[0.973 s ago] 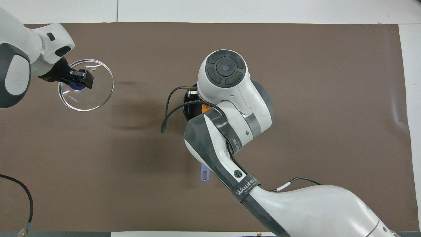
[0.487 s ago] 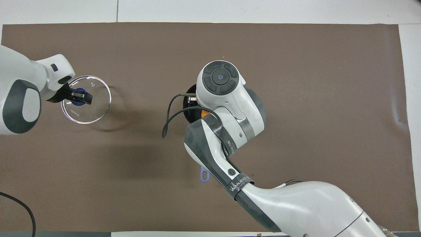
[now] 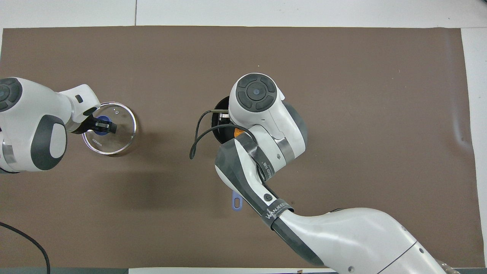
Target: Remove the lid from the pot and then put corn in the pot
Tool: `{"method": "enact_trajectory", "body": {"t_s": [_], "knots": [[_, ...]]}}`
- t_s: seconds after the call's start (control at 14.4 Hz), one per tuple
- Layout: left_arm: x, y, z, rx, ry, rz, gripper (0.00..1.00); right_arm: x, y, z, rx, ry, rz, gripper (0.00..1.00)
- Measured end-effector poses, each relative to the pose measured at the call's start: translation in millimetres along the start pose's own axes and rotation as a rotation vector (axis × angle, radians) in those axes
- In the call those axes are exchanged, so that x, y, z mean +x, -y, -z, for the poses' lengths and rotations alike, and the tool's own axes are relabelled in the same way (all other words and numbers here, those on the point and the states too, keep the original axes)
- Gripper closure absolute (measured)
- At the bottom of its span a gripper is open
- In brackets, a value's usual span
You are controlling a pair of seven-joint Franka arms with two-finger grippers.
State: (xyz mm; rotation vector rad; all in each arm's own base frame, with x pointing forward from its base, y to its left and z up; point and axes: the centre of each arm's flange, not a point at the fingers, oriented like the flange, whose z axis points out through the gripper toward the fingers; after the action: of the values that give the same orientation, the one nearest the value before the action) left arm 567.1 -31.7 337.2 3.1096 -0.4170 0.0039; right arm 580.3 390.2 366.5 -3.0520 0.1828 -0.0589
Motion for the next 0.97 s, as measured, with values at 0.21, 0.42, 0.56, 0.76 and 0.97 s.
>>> {"method": "enact_trajectory", "body": {"t_s": [0.21, 0.42, 0.56, 0.76, 0.97], "knots": [[-2, 0, 0, 0.000, -0.011, 0.003, 0.37, -2, -4, -11, -0.003, 0.001, -0.003, 0.61], [-3, -1, -1, 0.001, -0.014, -0.004, 0.32, -1, -4, -7, -0.005, -0.007, 0.002, 0.44], [-2, -3, 0, 0.000, -0.014, -0.017, 0.10, 2, -1, 9, -0.008, -0.025, 0.012, 0.22], [3, -7, 14, -0.002, -0.007, -0.030, 0.00, 12, -2, 51, -0.001, -0.047, 0.003, 0.00], [17, -8, 69, -0.003, 0.010, -0.037, 0.00, 33, -44, 103, -0.022, -0.057, -0.039, 0.00]]}}
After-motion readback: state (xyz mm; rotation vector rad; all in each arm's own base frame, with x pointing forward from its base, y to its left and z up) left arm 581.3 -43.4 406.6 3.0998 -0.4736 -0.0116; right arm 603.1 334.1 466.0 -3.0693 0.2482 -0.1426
